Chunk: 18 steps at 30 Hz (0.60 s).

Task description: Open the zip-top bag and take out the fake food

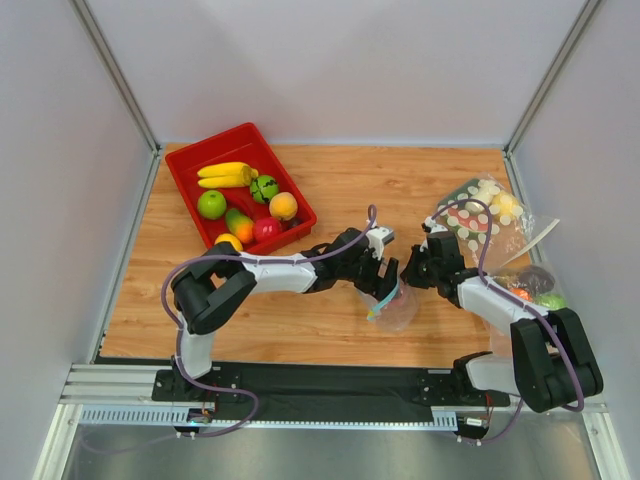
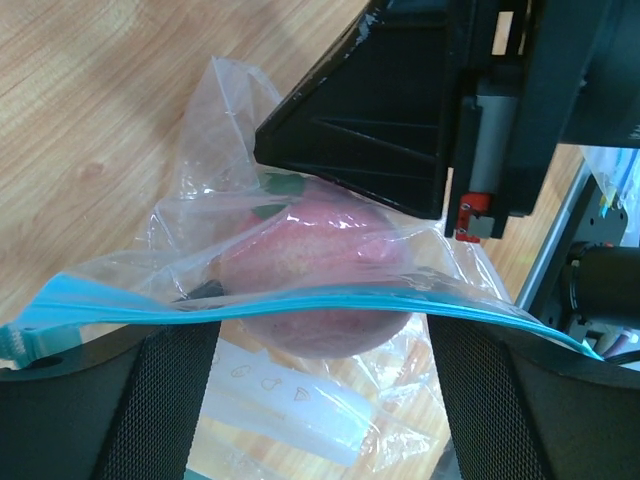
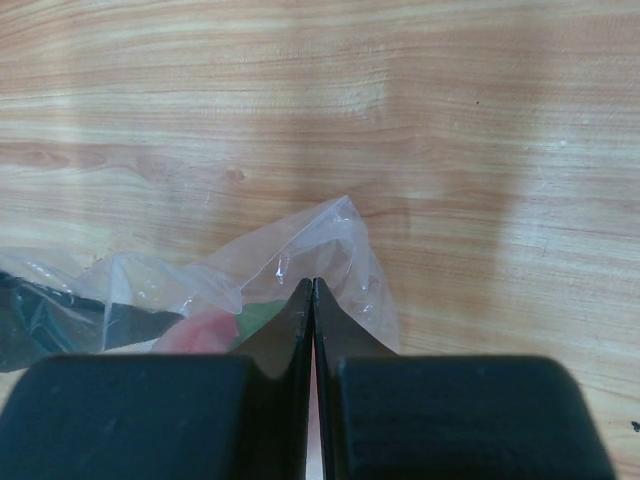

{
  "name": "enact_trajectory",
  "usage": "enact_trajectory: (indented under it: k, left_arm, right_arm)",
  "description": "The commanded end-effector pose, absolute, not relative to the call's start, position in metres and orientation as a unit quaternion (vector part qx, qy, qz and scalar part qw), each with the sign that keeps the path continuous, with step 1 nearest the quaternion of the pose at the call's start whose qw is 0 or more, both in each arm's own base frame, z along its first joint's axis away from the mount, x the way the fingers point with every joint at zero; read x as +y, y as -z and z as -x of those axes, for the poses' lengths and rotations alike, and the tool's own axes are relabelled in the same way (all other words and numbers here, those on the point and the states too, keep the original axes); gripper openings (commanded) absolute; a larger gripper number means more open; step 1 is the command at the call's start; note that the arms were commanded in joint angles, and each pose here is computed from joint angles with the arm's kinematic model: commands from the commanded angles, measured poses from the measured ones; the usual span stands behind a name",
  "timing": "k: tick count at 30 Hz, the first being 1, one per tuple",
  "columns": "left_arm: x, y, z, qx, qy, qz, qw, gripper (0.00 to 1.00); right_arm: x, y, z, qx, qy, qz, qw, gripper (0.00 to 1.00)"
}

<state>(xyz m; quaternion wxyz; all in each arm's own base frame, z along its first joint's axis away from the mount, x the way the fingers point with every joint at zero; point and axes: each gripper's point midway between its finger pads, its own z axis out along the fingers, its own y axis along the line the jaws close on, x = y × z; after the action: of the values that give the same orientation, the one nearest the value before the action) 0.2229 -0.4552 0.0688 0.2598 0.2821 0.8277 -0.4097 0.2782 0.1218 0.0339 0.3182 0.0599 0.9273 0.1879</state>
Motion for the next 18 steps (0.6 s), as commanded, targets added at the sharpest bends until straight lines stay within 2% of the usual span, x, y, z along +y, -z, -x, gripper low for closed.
enact_trajectory:
  k: [1,9,12,13,15,16,18]
  left_arm:
    - [-0.472,-0.084,-0.229,0.813,0.425,-0.282,0.28,0.89]
    - [-0.482,-0.078,-0.229,0.816,0.422,-0.283,0.276,0.91]
    - [-0.484,-0.075,-0.229,0.818,0.42,-0.283,0.273,0.76]
    - [-0.484,-0.075,-0.23,0.819,0.417,-0.282,0.274,0.63]
    - [-0.482,-0.073,-0.23,0.821,0.414,-0.282,0.274,0.53]
    - [-0.481,-0.072,-0.23,0.823,0.41,-0.282,0.274,0.44]
    - [-0.478,-0.074,-0.23,0.824,0.407,-0.282,0.275,0.41]
  right_arm:
    - [0.121,-0.037,-0.278,0.924,-0.191,-0.066,0.324,0.0]
    - [0.124,-0.037,-0.275,0.924,-0.197,-0.064,0.322,0.0]
    - [0.123,-0.035,-0.275,0.924,-0.196,-0.066,0.32,0.0]
    - [0.123,-0.036,-0.275,0.924,-0.197,-0.066,0.321,0.0]
    - [0.123,-0.035,-0.274,0.925,-0.196,-0.064,0.321,0.0]
    - [0.123,-0.035,-0.275,0.925,-0.195,-0.066,0.321,0.0]
    - [0.122,-0.035,-0.274,0.925,-0.194,-0.066,0.32,0.0]
